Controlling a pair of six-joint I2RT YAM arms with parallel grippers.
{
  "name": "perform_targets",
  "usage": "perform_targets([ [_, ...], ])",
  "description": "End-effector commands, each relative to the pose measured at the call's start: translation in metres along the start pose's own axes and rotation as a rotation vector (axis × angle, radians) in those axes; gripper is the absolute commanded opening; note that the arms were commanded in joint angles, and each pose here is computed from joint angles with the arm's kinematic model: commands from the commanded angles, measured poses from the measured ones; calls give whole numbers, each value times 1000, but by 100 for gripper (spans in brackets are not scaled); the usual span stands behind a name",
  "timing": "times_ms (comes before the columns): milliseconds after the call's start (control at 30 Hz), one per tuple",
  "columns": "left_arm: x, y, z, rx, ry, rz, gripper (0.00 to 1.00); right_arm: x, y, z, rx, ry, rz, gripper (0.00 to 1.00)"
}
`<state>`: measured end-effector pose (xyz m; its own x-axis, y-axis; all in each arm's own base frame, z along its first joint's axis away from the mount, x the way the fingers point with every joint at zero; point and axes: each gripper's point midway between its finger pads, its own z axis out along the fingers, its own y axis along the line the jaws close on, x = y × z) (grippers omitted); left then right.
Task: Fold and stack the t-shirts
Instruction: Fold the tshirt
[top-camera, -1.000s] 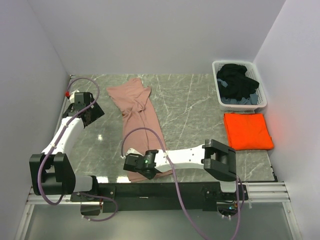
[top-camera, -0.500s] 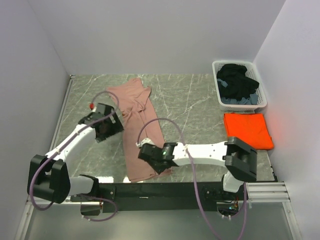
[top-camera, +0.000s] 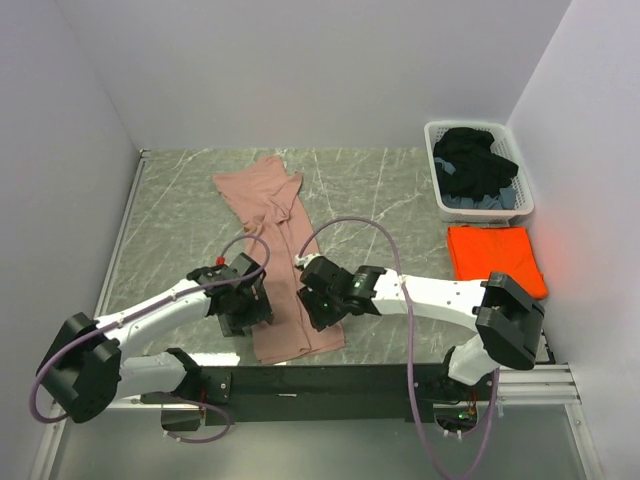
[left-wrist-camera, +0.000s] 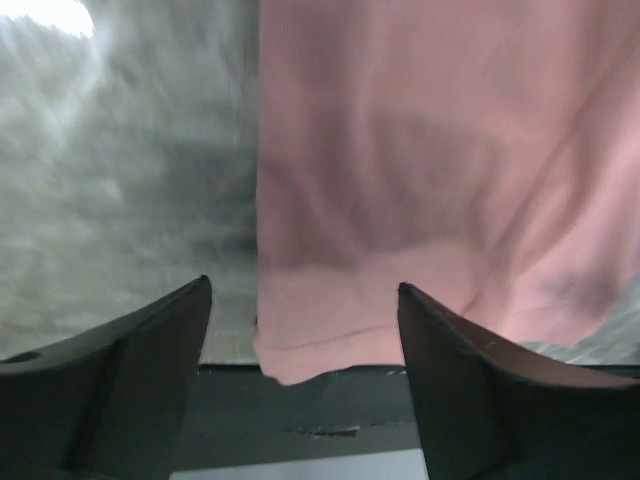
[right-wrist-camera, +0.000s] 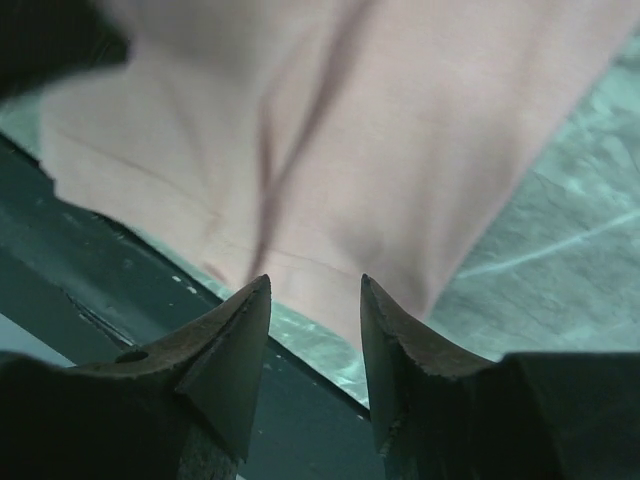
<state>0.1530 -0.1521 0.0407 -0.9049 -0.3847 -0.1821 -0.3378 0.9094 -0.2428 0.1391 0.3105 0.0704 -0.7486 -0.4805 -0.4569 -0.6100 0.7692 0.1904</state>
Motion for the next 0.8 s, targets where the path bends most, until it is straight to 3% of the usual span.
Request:
perform_targets([
  [0,26,2,7,-18,81,-30,78,-7,-4,-3,-40,-15,86,49],
  [333,50,11,17,-70,155,2,68,19,-42,7,-73,106,290,48],
  [500,62,7,23,-50,201,17,57,36,-41,12,-103,178,322,48],
  [700,73,5,26,-42,242,41,35,53,-33,24,-151,273,336,42],
  [767,79,6,26,-39,265,44,19,59,-32,27,-158,295,346,37],
])
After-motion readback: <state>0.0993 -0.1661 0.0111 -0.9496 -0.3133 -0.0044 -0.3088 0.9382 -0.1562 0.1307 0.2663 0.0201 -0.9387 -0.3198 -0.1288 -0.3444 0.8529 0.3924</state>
